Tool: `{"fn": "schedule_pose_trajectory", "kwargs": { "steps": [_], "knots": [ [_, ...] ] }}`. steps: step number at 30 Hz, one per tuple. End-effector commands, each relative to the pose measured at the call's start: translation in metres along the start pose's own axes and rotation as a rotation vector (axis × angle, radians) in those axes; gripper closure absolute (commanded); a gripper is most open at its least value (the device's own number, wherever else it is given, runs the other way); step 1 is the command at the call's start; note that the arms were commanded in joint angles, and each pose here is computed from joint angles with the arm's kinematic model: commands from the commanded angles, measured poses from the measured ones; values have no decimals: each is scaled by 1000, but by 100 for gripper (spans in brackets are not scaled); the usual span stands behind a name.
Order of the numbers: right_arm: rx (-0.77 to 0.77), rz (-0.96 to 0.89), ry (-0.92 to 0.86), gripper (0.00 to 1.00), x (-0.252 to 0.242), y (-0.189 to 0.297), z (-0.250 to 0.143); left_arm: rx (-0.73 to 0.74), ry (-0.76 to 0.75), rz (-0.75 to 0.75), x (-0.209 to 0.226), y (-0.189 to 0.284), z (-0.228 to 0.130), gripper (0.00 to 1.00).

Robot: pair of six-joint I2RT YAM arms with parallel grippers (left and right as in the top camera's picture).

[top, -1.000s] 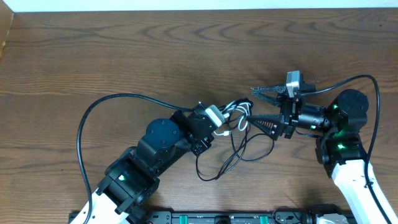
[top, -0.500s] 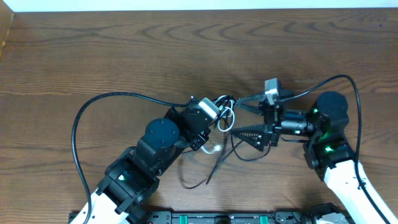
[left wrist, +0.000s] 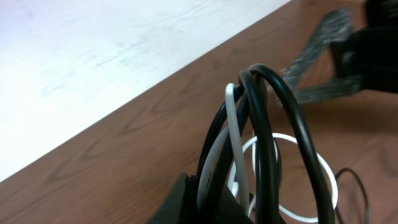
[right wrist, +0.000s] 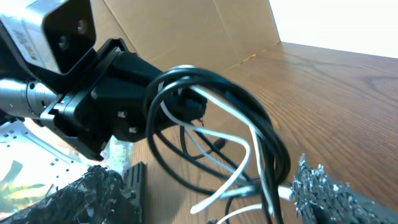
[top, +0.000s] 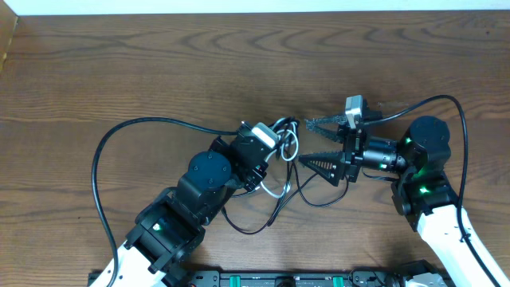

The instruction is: Untangle cables

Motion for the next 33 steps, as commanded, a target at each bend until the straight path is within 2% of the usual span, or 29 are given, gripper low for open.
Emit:
{"fn": "schedule_pose_trajectory", "kwargs": {
  "steps": [1,8,14,18,23,33],
  "knots": [
    [-3,3,2,9,2,1,2,32,27,106,10,2,-1,92],
    [31,51,7,8,6,1,-1,39,81,132,13,2,-2,92],
    [61,97,88,4,12,-4,-5,-36,96,-49,-3,1,6,92],
    [48,55,83,3,10,-10,-7,-81,129,-99,-7,2,12,93],
    [49,31,66,2,7,-12,-9,-94,144,-97,-6,2,14,92],
    [121,136,78,4,23,-23,-21,-74,146,-103,-8,-4,11,92]
  ]
}}
Point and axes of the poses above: each gripper's point midway between its finger pads, its own y axis back along the fingers, its own x axis along the line the jaws close on, z = x × y, the point moved 8 cm from there along y, back along the fingers, and after that the axes turned 13 degrees about -y, right-handed, at the moved point
